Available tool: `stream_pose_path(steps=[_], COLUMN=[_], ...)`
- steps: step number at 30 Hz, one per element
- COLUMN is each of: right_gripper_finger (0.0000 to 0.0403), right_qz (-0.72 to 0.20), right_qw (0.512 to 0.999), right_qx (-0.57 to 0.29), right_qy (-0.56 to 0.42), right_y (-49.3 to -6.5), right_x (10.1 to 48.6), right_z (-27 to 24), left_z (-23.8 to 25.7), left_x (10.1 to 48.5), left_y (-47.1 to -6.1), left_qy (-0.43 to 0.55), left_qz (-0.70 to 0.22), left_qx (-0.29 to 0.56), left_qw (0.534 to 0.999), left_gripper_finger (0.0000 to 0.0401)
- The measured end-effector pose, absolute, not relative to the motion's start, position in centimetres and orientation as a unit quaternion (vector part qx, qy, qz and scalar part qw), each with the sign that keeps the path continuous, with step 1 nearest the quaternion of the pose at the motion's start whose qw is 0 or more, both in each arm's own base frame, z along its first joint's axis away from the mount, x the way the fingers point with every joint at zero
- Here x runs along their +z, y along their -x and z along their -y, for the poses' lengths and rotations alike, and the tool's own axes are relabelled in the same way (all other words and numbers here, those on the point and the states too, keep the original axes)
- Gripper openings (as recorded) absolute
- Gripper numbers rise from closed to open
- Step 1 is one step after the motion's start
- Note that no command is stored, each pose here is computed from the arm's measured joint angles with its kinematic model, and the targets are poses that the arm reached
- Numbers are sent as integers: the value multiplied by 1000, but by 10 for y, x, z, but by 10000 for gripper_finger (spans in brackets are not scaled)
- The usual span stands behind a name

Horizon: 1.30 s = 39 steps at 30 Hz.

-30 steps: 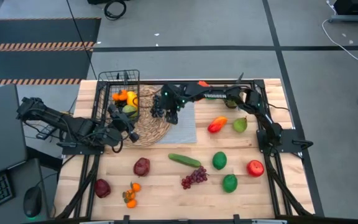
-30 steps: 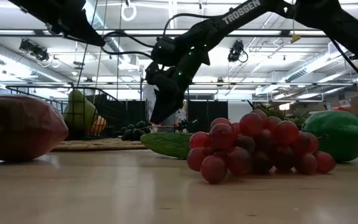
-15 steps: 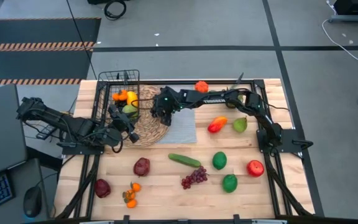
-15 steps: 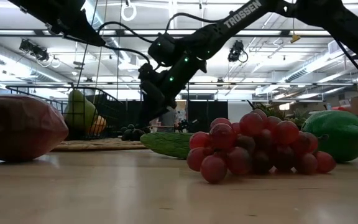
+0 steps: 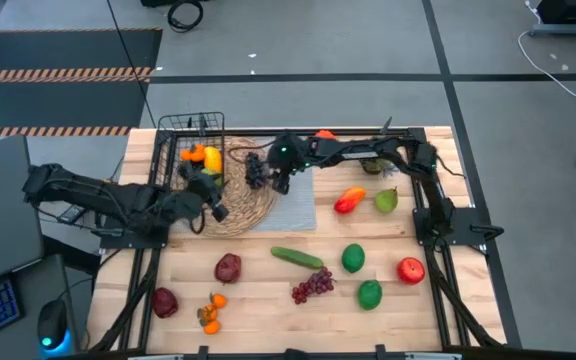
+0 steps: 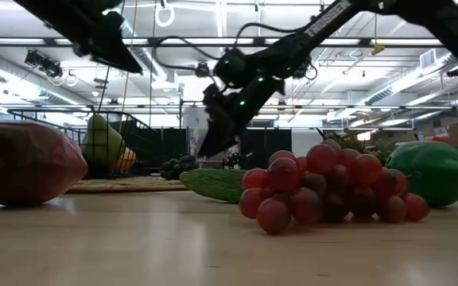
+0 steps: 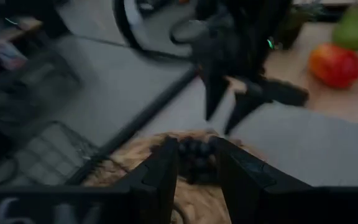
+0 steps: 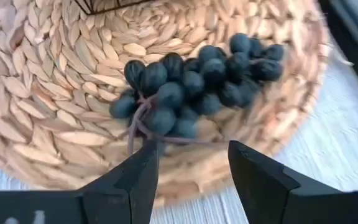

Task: Build produce basket
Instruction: Put the black grapes into the wire basket

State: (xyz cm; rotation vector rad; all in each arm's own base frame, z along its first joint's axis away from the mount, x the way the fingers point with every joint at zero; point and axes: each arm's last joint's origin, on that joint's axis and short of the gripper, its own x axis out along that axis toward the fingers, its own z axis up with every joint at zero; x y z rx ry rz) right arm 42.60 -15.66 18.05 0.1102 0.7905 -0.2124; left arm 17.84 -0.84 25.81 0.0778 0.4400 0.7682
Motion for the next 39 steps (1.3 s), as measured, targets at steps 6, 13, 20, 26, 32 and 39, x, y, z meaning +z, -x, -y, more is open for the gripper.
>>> stream_pose_path(steps=[6, 13, 20, 26, 32, 39], right_gripper_finger=[196, 196, 196, 196, 196, 196], right_qz=[-329, -259, -130, -103, -113, -119], right_qw=[934, 948, 971, 976, 978, 977], right_qx=[-131, -163, -170, -157, -158, -155], right_qy=[-57, -84, -105, -106, -80, -79], right_y=[-381, -324, -295, -290, -290, -284], right_x=[202, 212, 218, 210, 204, 193], right_z=[157, 146, 130, 119, 114, 110], left_z=[-17, -58, -77, -90, -103, -101], left_x=[262, 238, 242, 248, 230, 208], left_y=[-201, -218, -257, -282, -296, -307], left_qy=[-20, 20, 7, -38, -89, -124], left_qz=[-206, -265, -343, -461, -541, -572], left_qx=[274, 223, 181, 154, 125, 100], left_qw=[939, 938, 922, 873, 827, 804], left_gripper_finger=[117, 117, 117, 126, 192, 295])
